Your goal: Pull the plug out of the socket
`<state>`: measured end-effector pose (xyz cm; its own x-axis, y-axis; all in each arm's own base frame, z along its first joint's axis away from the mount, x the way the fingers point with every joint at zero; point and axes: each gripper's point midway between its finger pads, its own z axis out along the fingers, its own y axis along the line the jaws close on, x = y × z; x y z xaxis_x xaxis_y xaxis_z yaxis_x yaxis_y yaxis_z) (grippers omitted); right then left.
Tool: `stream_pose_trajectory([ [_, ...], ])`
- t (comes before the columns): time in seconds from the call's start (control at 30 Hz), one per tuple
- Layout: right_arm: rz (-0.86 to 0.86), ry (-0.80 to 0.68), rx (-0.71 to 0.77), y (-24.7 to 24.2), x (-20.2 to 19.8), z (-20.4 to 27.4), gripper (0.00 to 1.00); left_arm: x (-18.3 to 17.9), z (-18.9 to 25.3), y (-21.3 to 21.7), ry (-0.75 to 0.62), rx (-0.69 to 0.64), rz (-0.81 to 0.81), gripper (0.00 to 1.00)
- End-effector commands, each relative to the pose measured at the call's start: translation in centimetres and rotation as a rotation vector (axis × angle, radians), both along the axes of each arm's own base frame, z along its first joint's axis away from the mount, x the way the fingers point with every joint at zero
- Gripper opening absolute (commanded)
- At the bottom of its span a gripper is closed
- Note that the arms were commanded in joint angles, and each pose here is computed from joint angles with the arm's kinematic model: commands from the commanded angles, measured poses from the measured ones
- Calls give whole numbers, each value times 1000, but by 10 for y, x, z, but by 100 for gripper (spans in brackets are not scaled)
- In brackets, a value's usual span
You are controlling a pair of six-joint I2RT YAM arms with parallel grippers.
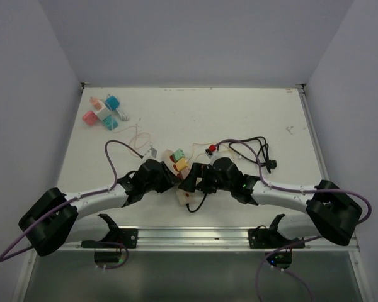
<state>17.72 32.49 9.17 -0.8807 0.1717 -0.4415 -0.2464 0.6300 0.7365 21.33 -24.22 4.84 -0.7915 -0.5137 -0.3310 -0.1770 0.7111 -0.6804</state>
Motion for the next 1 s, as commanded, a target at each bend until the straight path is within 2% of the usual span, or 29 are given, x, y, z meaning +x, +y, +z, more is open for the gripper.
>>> stream_pose_trajectory([
  [0.0, -38, -34, 13, -2, 11, 20, 99, 6, 12, 3, -79, 17, -13, 0],
  [0.27, -57, -22, -25, -6, 19, 15, 97, 4, 18, 5, -100, 33, -36, 0],
  [0.37, -46, -16, -19, -2, 18, 11, 90, 4, 21, 5, -106, 27, -38, 0],
  [0.5, -29, -11, -9, 4, 19, 8, 72, 3, 25, 6, -117, 16, -33, 0],
  [0.6, -27, -8, -12, 6, 21, 4, 62, 4, 28, 6, -128, 1, -27, 0],
  [0.8, -3, -1, 16, 17, 22, 1, 51, 2, 28, 7, -131, -6, -28, 0],
  [0.97, 20, 20, 42, 25, 20, -1, 49, 2, 26, 7, -129, -18, -18, 0],
])
